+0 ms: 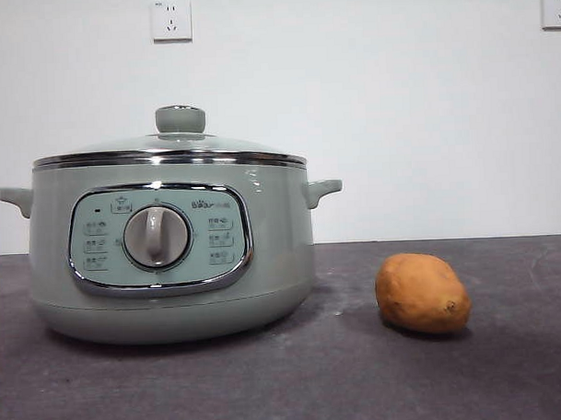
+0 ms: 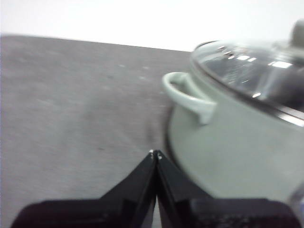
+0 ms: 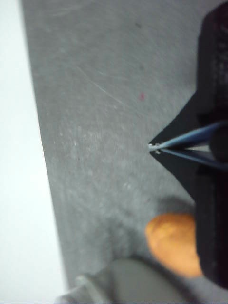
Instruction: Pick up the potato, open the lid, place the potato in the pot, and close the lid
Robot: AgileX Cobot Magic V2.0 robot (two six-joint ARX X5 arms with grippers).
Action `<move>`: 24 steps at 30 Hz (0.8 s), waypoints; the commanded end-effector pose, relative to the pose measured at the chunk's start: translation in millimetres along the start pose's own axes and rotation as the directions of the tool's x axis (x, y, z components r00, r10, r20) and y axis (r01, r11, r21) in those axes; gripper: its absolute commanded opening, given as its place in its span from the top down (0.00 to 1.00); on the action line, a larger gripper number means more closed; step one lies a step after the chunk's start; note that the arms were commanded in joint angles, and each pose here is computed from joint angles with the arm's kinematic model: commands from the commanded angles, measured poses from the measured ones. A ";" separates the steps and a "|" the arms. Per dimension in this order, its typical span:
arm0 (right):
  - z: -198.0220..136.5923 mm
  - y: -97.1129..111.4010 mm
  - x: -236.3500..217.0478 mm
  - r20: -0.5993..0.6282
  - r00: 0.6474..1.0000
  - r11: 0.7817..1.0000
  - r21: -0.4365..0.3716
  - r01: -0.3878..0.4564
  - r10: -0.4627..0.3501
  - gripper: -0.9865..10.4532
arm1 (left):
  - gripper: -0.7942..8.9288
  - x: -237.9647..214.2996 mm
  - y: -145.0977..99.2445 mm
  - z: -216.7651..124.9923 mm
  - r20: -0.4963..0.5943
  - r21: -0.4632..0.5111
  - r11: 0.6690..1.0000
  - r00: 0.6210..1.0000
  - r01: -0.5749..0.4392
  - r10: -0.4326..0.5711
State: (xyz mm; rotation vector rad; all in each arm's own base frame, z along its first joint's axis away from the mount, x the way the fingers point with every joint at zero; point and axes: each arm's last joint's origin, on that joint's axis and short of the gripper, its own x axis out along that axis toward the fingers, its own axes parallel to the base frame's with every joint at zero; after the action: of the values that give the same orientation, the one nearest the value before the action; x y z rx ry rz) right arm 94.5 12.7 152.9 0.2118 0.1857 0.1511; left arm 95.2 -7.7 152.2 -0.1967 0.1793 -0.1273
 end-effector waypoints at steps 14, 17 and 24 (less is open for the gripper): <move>4.5 2.1 -0.8 0.022 0.999 0.907 0.420 -0.042 0.036 0.92 | 0.92 -1.3 -4.3 6.5 0.034 -0.240 0.964 0.993 0.117 -0.112; 16.9 5.0 -4.4 0.040 0.998 0.908 0.416 -0.053 0.040 0.92 | 0.92 -6.3 -7.1 18.1 0.041 -0.237 0.964 0.993 0.120 -0.113; 63.0 16.9 -10.0 0.045 0.995 0.942 0.320 -0.099 0.089 0.92 | 0.92 -17.4 -15.9 57.2 0.033 -0.195 0.974 0.993 0.118 -0.114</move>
State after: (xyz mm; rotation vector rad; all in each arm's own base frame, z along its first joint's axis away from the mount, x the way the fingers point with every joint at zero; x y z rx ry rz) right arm 94.5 14.7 211.8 0.5945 0.1791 0.1970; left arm 87.1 -10.3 210.1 -0.4322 0.1614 -0.2209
